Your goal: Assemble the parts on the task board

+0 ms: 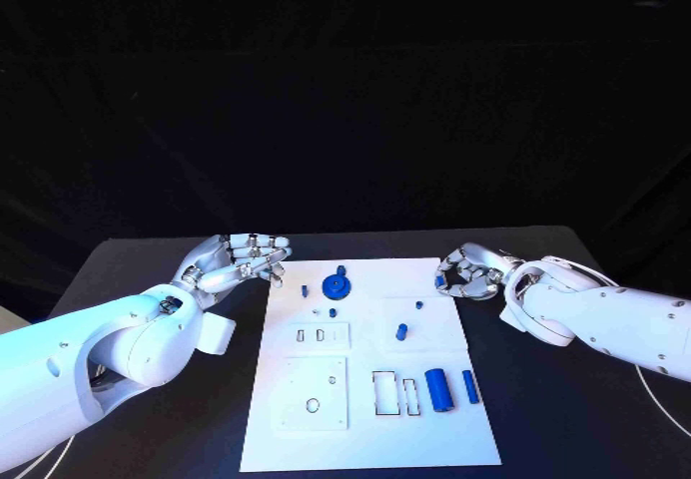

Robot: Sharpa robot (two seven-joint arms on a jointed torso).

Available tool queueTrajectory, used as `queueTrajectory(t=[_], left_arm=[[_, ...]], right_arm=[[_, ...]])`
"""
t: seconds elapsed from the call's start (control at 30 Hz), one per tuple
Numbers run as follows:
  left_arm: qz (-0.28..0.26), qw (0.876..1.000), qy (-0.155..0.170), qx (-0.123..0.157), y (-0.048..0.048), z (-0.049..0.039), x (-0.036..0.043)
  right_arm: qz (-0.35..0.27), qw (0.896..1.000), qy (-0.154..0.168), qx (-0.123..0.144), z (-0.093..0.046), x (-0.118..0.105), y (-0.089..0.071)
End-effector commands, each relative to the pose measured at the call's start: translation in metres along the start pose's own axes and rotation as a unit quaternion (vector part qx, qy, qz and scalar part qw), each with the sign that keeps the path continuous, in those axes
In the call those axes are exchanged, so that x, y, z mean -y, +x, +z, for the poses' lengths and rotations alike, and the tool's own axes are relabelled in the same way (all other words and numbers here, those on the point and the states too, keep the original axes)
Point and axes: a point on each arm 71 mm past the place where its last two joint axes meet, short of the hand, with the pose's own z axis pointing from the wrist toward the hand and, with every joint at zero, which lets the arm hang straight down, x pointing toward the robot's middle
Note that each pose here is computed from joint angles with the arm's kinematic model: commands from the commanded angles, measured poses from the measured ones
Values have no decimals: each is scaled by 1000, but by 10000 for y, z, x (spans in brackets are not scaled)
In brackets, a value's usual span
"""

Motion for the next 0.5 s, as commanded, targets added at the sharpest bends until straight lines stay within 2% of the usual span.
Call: queueTrajectory(t=[0.03, 0.17, 0.5], left_arm=[[-3, 1000, 4, -8, 17, 1, 9], [-3, 1000, 3, -7, 15, 0, 9], [-3, 1000, 3, -7, 9, -1, 8]], right_arm=[[1, 1000, -1, -6, 3, -7, 15], [1, 1000, 1, 0, 5, -9, 10], [0, 999, 7, 33, -9, -55, -18]])
